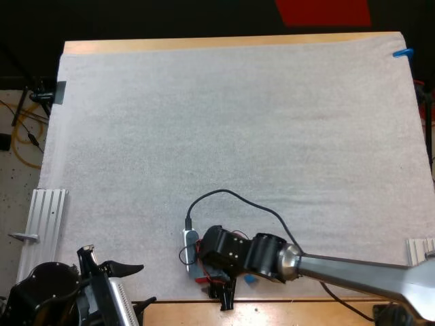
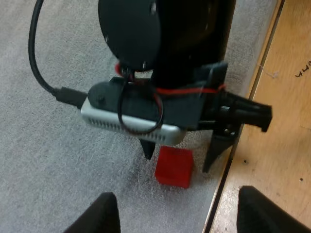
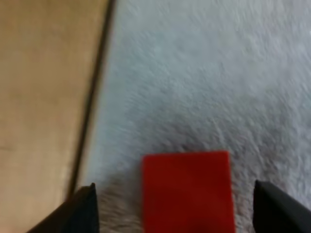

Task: Stack red cube on blue cube

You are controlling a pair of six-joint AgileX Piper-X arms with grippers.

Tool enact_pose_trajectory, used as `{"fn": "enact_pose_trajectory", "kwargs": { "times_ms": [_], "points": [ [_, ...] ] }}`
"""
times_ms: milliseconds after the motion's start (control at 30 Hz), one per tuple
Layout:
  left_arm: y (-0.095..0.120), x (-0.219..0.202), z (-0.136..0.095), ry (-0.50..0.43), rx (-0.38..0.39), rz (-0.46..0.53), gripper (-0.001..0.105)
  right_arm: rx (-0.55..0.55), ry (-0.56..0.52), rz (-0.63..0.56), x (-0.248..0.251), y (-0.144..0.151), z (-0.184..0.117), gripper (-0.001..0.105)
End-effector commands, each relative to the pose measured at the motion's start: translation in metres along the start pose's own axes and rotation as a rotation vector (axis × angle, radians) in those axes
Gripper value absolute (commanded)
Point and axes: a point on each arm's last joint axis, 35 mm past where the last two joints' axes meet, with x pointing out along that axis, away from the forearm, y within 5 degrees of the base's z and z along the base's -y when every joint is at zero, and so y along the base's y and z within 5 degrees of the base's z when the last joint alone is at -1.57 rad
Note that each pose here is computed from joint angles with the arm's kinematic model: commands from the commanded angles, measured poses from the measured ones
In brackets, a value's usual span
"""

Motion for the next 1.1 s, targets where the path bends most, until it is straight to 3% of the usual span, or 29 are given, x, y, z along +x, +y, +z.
{"fn": "enact_pose_trajectory", "kwargs": {
  "times_ms": [0,500,600,667,767,867,1067],
  "points": [
    [0.000,0.000,0.000,0.009,0.009,-0.008,0.052,-0.017,-0.002,-0.014,0.002,-0.003,0.002,0.064],
    [0.000,0.000,0.000,0.009,0.009,-0.008,0.052,0.012,0.008,0.001,0.026,-0.003,-0.003,0.064],
    [0.000,0.000,0.000,0.009,0.009,-0.008,0.052,0.034,0.017,0.009,0.029,-0.002,-0.005,0.053],
    [0.000,0.000,0.000,0.009,0.009,-0.008,0.052,0.035,0.022,0.011,0.029,-0.002,-0.005,0.037],
    [0.000,0.000,0.000,0.009,0.009,-0.008,0.052,0.041,0.027,-0.013,0.026,-0.004,-0.004,0.023],
    [0.000,0.000,0.000,0.009,0.009,-0.008,0.052,0.056,0.025,-0.040,0.015,-0.008,0.002,0.017],
    [0.000,0.000,0.000,0.009,0.009,-0.008,0.052,0.046,-0.014,-0.120,-0.028,-0.019,0.022,0.017]
  ]
}}
